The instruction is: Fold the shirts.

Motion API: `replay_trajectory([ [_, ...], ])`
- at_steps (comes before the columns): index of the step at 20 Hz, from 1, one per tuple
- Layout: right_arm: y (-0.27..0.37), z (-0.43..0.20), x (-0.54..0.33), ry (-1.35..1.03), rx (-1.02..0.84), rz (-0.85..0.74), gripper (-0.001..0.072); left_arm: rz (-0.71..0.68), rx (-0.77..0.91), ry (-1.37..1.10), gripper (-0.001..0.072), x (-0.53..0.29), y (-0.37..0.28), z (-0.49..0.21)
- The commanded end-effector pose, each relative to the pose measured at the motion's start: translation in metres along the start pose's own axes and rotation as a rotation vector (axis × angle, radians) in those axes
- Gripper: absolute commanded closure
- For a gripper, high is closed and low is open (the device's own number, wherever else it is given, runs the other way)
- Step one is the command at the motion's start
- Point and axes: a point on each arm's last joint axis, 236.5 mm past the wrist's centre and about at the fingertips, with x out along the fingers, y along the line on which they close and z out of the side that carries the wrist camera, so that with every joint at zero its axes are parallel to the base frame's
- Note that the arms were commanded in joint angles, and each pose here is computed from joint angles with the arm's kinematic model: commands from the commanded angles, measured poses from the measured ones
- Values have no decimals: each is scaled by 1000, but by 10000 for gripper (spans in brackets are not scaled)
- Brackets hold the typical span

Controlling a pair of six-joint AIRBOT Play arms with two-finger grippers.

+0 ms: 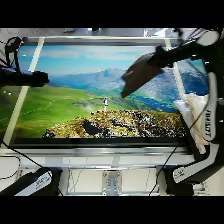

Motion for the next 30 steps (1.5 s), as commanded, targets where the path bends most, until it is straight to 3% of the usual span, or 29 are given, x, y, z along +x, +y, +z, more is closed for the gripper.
replay_trajectory([
  [1,-40,0,-111,-130,45,-164,701,-3,0,6,696,0,-1,-2],
  [11,-166,-166,-307,-137,466,-726,700,-59,-20,19,696,0,-14,-4],
  [15,-207,-247,-297,-66,726,-729,683,-67,-23,19,696,0,-16,-4],
  [16,-211,-263,-286,-23,779,-697,551,-73,-25,26,696,0,-18,-6],
  [17,-211,-276,-279,16,818,-675,321,-75,-24,34,696,-1,-18,-8],
  [18,-212,-278,-279,11,841,-679,165,-77,-24,42,696,-1,-19,-10],
  [19,-210,-274,-284,-10,843,-691,140,-78,-23,47,696,-1,-19,-11],
  [23,-186,-209,-333,-256,684,-760,160,-79,-24,49,695,0,-19,-11],
  [26,-98,-110,-311,-480,408,-390,163,-78,-46,50,696,0,-19,-11],
  [27,-55,-87,-296,-497,277,-232,278,-78,-46,50,695,0,-19,-11],
  [29,14,-71,-266,-445,22,-34,683,-78,-46,51,696,0,-19,-11],
  [30,35,-72,-250,-400,-88,3,699,-78,-46,50,695,0,-19,-11],
])
